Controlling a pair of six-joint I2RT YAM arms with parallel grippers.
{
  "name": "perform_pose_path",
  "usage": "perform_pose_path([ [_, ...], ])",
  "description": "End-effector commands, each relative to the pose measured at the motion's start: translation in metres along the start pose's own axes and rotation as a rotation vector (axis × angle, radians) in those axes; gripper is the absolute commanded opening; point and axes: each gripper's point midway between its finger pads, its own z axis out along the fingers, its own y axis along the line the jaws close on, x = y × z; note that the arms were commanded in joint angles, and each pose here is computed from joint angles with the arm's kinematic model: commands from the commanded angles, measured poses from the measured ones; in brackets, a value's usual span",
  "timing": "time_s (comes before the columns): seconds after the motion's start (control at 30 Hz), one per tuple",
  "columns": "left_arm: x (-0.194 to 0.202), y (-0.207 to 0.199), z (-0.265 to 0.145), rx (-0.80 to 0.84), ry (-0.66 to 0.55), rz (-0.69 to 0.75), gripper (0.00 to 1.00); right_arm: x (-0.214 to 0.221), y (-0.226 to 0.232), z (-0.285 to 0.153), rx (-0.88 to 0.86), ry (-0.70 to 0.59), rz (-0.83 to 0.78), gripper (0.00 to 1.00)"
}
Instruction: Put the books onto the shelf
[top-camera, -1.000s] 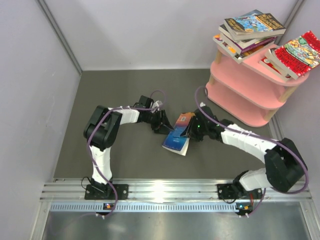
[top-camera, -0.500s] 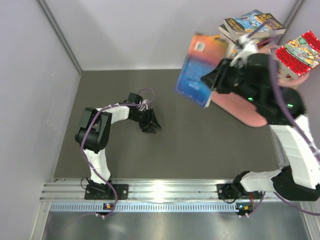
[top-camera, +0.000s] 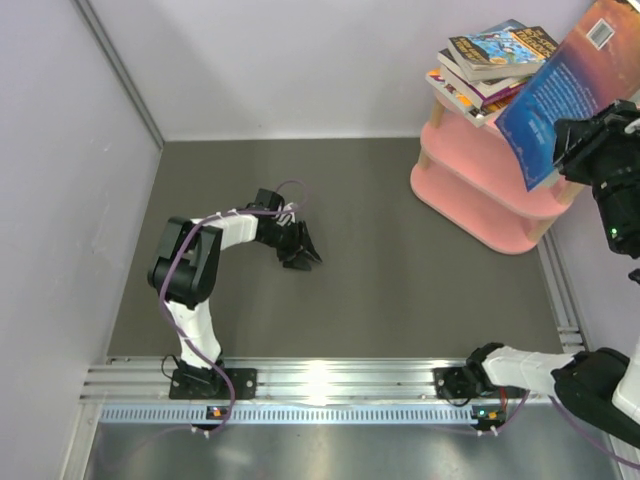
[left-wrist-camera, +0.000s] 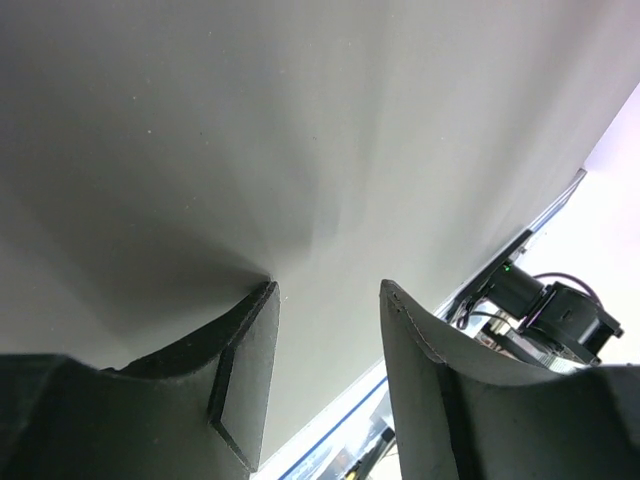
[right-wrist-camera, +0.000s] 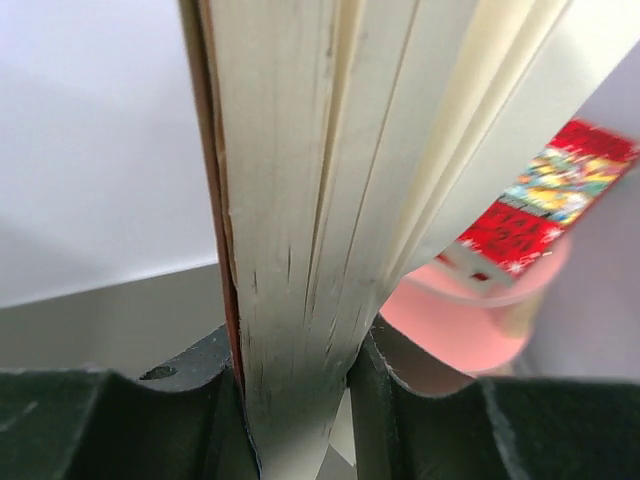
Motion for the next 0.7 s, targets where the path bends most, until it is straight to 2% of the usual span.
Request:
perform_pose_path([
  [0.0, 0.000, -0.001, -0.008, -0.027, -0.023, 0.042, 0.50, -0.050, -0.007, 0.023, 0.124, -0.165, -0.110, 0.00],
  [0.03, 0.000, -0.001, -0.008, -0.024, -0.025, 0.042, 0.50, -0.056, -0.014, 0.021, 0.167, -0.172, -0.128, 0.00],
  [0.2, 0.003, -0.003, -0.014, -0.028, -0.039, 0.054, 0.50, -0.036, -0.037, 0.044, 0.370, -0.054, -0.438, 0.00],
  [0.27, 0.005, 0.000, -0.015, -0.041, -0.041, 0.054, 0.50, -0.044, -0.048, 0.041, 0.394, -0.077, -0.431, 0.00],
  [0.3, 0.005, -0.001, -0.017, -0.041, -0.047, 0.057, 0.50, -0.061, -0.073, 0.027, 0.449, -0.150, -0.313, 0.00],
  [0.33, 0.005, -0.001, -0.018, -0.043, -0.052, 0.057, 0.50, -0.063, -0.061, 0.034, 0.338, -0.182, -0.270, 0.00],
  [0.37, 0.008, 0.000, -0.018, -0.044, -0.048, 0.049, 0.50, -0.067, -0.061, 0.034, 0.315, -0.215, -0.183, 0.00],
  [0.4, 0.008, 0.001, -0.017, -0.040, -0.050, 0.048, 0.50, -0.065, -0.073, 0.038, 0.338, -0.208, -0.173, 0.00],
  [0.43, 0.009, 0.002, -0.016, -0.039, -0.047, 0.042, 0.50, -0.057, -0.052, 0.053, 0.189, -0.182, -0.131, 0.00],
  [0.47, 0.010, 0.002, -0.015, -0.035, -0.038, 0.037, 0.50, -0.050, -0.046, 0.062, 0.124, -0.158, -0.095, 0.00],
  [0.5, 0.009, 0.001, -0.015, -0.033, -0.038, 0.036, 0.50, -0.049, -0.063, 0.068, 0.154, -0.159, 0.024, 0.00],
  [0.53, 0.009, 0.000, -0.016, -0.036, -0.040, 0.039, 0.50, -0.038, -0.044, 0.083, -0.030, -0.116, 0.079, 0.00],
  [0.57, 0.005, -0.002, -0.019, -0.040, -0.056, 0.055, 0.49, -0.040, -0.041, 0.086, -0.101, -0.123, 0.187, 0.00],
  [0.67, 0.003, -0.006, -0.025, -0.046, -0.080, 0.072, 0.49, -0.063, -0.020, 0.084, -0.240, -0.182, 0.202, 0.00],
])
